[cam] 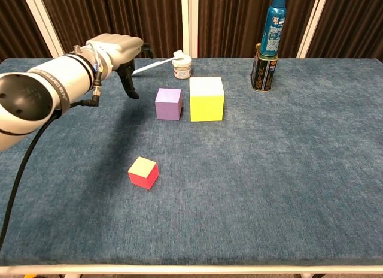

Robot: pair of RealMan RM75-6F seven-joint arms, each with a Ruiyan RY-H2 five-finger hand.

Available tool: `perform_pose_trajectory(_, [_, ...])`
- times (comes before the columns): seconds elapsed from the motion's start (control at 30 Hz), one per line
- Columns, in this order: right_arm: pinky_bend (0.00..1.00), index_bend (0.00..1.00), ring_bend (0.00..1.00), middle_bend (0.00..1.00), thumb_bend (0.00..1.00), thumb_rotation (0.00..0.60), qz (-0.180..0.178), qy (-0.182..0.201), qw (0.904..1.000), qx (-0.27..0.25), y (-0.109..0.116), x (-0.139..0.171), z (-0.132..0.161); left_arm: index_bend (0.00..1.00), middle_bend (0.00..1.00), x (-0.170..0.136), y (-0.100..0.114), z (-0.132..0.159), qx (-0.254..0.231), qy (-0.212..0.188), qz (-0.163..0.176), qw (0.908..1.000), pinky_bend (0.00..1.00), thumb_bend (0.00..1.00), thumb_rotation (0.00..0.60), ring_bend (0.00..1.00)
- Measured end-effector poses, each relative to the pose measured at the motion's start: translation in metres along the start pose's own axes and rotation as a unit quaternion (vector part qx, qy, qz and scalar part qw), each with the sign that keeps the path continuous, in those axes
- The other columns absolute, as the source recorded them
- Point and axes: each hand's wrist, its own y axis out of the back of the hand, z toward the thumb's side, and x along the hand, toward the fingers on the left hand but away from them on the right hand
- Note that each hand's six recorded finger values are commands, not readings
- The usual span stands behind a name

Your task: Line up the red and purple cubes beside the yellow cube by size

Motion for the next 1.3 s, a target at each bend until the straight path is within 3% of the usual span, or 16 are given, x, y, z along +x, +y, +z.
perform_pose_trajectory(0.27, [0.08, 0.0, 0.0, 0.11, 0.27, 0.6, 0.004, -0.001, 1.0, 0.006, 0.0, -0.003, 0.003, 0.22, 0.96, 0.012, -0.019, 0.017, -0.029, -0.016, -0.021, 0.9992, 1.0, 0.02, 0.6, 1.0])
perform_pose_trajectory(0.77, [0.08, 0.0, 0.0, 0.1, 0.27, 0.6, 0.002, -0.01, 0.9999, 0.01, 0.003, -0.001, 0.001, 0.22, 0.96, 0.016, -0.015, 0.045, -0.044, -0.047, -0.016, 0.9978, 1.0, 0.02, 0.6, 1.0])
perform_pose_trajectory(1.3, [0.08, 0.0, 0.0, 0.11, 0.27, 0.6, 0.004, -0.014, 0.9998, 0.011, 0.002, -0.002, -0.002, 0.18, 0.94, 0.02, -0.014, 0.055, -0.042, -0.065, -0.021, 0.9968, 1.0, 0.02, 0.6, 0.98])
